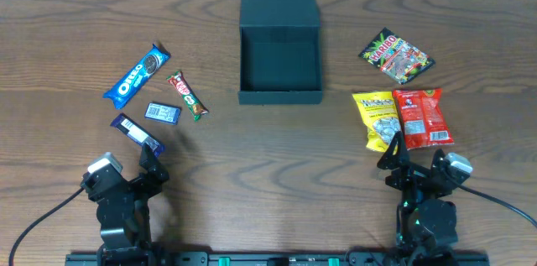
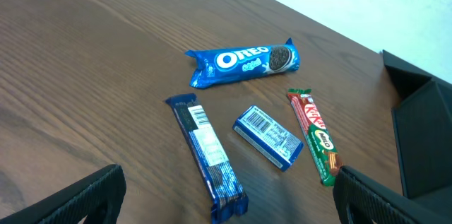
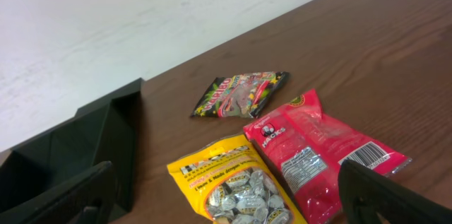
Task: Pack container
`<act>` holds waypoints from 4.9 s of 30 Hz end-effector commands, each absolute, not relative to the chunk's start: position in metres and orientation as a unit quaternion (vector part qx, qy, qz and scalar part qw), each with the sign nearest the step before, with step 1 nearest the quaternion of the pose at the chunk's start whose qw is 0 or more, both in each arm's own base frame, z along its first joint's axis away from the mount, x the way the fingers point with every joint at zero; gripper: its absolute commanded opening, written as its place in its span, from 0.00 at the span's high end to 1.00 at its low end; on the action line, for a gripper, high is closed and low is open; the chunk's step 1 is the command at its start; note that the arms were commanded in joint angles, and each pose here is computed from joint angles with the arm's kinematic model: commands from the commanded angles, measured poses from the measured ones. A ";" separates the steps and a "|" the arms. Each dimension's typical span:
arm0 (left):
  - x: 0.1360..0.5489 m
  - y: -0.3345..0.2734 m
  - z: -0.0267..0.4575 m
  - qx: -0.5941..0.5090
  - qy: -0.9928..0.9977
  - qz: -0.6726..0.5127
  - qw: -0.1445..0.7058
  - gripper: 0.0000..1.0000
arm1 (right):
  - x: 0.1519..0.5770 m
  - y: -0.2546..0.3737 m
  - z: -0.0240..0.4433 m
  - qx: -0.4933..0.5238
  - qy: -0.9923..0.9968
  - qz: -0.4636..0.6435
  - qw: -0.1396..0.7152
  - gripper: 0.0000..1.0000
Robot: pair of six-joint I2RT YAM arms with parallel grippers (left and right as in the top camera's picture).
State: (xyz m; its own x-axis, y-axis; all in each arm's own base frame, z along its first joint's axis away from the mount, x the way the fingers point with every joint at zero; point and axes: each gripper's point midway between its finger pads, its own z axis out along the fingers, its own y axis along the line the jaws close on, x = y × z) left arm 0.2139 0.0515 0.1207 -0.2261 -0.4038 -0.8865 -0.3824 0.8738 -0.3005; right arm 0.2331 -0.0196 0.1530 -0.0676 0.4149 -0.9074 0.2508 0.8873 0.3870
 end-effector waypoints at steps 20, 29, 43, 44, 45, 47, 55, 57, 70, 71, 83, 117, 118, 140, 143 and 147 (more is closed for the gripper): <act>0.213 0.054 0.112 -0.249 0.788 0.004 0.562 0.05 | 0.233 -0.023 0.153 0.228 0.727 0.054 0.646 0.01; 0.213 0.054 0.112 -0.249 0.789 0.004 0.562 0.05 | 0.233 -0.023 0.153 0.228 0.727 0.054 0.646 0.01; 0.213 0.054 0.112 -0.249 0.789 0.004 0.562 0.05 | 0.233 -0.023 0.153 0.228 0.727 0.054 0.646 0.01; 0.213 0.054 0.112 -0.249 0.788 0.004 0.562 0.05 | 0.233 -0.023 0.153 0.228 0.727 0.054 0.646 0.01; 0.213 0.054 0.112 -0.249 0.788 0.004 0.562 0.05 | 0.233 -0.023 0.153 0.228 0.727 0.054 0.646 0.01; 0.213 0.054 0.112 -0.249 0.788 0.004 0.562 0.05 | 0.233 -0.023 0.153 0.228 0.727 0.054 0.646 0.01; 0.213 0.054 0.112 -0.249 0.788 0.004 0.562 0.05 | 0.233 -0.023 0.153 0.228 0.727 0.054 0.646 0.01; 0.213 0.054 0.112 -0.249 0.788 0.004 0.562 0.05 | 0.233 -0.023 0.153 0.228 0.727 0.054 0.646 0.01; 0.213 0.054 0.112 -0.249 0.788 0.004 0.562 0.05 | 0.231 0.055 0.151 0.153 0.751 0.276 0.580 0.01; 0.213 0.054 0.112 -0.249 0.789 0.004 0.562 0.05 | 0.228 0.066 0.151 0.135 0.754 0.300 0.568 0.01; 0.213 0.054 0.112 -0.249 0.788 0.004 0.562 0.05 | 0.238 0.066 0.181 0.149 0.712 0.331 0.601 0.01; 0.213 0.054 0.112 -0.249 0.789 0.004 0.562 0.05 | 0.444 0.159 0.071 -0.070 0.984 0.071 0.150 0.13; 0.213 0.054 0.112 -0.249 0.789 0.004 0.562 0.05 | 0.442 0.159 0.064 -0.067 0.986 0.060 0.143 0.18; 0.213 0.054 0.112 -0.249 0.789 0.004 0.562 0.05 | 0.398 0.166 0.044 -0.047 0.996 0.047 0.051 0.99; 0.213 0.054 0.112 -0.249 0.788 0.004 0.562 0.05 | 0.390 0.165 0.040 -0.018 0.998 0.047 0.035 0.99; 0.213 0.054 0.112 -0.249 0.788 0.004 0.562 0.05 | 0.372 0.167 0.035 -0.001 0.999 0.039 0.006 0.99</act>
